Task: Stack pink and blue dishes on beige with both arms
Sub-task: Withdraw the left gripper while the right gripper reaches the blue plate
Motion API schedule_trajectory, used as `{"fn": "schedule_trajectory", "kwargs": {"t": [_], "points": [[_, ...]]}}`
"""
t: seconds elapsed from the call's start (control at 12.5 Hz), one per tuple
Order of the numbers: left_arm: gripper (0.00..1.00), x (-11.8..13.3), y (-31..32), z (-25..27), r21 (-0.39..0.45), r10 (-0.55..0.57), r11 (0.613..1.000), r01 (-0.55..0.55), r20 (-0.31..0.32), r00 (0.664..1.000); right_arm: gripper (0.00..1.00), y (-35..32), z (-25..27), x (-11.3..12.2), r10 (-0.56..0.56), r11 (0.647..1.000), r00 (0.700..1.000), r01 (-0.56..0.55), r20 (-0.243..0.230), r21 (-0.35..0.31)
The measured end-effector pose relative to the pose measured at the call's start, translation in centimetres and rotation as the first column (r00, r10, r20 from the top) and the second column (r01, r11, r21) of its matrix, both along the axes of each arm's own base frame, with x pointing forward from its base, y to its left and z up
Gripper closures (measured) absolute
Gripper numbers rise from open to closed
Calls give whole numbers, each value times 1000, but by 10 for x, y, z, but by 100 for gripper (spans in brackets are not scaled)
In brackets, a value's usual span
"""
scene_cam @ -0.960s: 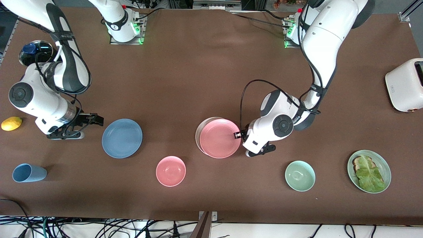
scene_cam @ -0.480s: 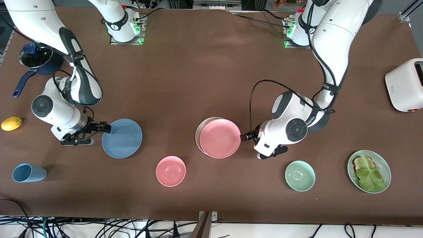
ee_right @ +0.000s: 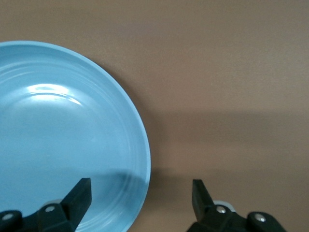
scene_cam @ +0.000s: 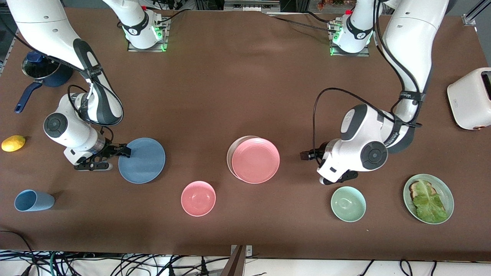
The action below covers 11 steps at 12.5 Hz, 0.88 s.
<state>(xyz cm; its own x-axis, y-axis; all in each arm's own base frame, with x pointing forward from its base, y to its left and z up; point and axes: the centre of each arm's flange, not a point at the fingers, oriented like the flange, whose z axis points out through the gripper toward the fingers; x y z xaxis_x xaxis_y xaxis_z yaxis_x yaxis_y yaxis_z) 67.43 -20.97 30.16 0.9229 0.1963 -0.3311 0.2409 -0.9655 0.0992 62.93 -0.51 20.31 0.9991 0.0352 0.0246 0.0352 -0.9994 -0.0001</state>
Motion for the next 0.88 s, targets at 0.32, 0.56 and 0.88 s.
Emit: {"fn": "schedule_trajectory", "kwargs": {"t": [0.32,0.56,0.88], "points": [[0,4,76,20,-16,-42,999,41,-53,998,24,-1,-13,-1,-4,1000,1000,4,-2,1],[0,3,130,36,10,-106,994,107,-67,992,44,-2,-14,0,-5,1000,1000,5,-2,1],[0,-2,175,69,18,-148,989,149,-56,987,82,-2,-14,0,-5,1000,1000,5,1,2]]}}
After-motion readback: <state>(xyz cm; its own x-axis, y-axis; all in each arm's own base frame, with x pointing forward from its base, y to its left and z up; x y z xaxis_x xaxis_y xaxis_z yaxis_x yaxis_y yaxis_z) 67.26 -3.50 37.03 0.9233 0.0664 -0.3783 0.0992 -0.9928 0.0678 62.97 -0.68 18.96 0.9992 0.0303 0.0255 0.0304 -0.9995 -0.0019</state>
